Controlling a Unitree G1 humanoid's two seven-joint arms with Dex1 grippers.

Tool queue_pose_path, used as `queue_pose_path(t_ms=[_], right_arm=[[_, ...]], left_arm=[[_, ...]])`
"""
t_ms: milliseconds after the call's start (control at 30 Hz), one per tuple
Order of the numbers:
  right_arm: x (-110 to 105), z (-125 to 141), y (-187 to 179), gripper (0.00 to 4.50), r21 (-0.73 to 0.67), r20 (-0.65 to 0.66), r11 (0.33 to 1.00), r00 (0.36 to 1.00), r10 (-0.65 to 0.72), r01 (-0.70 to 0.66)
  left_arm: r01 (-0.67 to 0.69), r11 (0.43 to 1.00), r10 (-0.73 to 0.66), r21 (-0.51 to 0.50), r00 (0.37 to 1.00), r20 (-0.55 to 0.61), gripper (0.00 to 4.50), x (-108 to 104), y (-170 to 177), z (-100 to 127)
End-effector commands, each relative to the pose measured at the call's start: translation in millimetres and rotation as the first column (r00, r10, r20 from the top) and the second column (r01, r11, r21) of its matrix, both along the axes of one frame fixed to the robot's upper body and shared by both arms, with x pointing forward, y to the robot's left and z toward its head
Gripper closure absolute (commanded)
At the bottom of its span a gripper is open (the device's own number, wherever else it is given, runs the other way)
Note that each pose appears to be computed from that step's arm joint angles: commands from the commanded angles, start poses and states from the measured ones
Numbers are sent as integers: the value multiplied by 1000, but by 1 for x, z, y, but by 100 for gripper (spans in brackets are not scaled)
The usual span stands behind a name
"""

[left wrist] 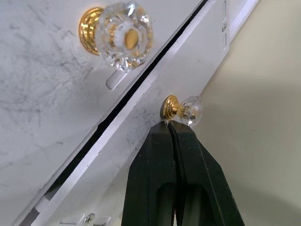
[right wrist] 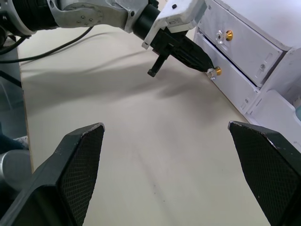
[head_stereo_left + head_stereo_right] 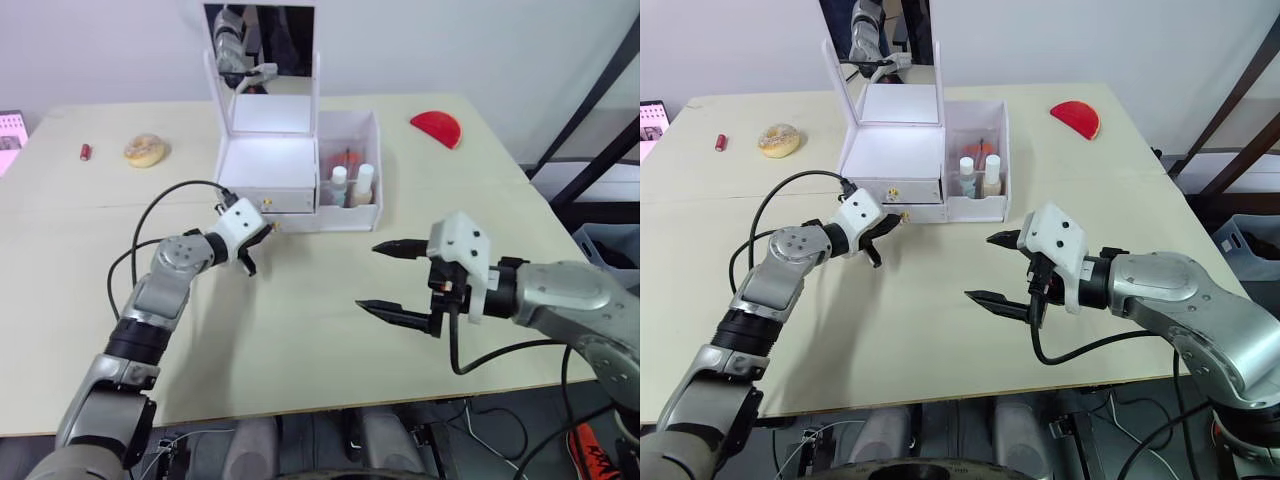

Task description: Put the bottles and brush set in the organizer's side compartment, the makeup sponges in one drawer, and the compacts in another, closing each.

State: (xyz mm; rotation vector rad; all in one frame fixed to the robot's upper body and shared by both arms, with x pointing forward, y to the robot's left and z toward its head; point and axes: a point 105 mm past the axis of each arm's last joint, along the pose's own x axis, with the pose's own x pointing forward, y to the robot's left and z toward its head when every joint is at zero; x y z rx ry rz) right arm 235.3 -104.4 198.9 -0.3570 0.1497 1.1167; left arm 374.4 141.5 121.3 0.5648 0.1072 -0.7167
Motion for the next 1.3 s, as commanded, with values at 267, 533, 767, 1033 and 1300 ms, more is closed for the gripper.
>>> queue_pose_path(t_ms=[267,533,767,1033,1300], right_arm=[[9,12,-31,0,-3,65,996,994,-90,90],[27,6,-68,0,24,66,973,971,-230,229],[33,3,-109,0,87,57,919,919,-391,386],[21,-19,-121,0,39,17,915,915,-403,403],[17,-23,-115,0,-25,62,943,942,-330,332]], left_arm=[[133,977,-144,-169,988,-52,444,-55,9,39],[-23,973,3,-229,996,-85,444,-84,37,39],[-232,931,217,-281,972,-86,444,-103,73,42],[-407,859,407,-311,911,-68,444,-112,112,44],[-417,850,410,-323,907,-93,444,-123,125,45]])
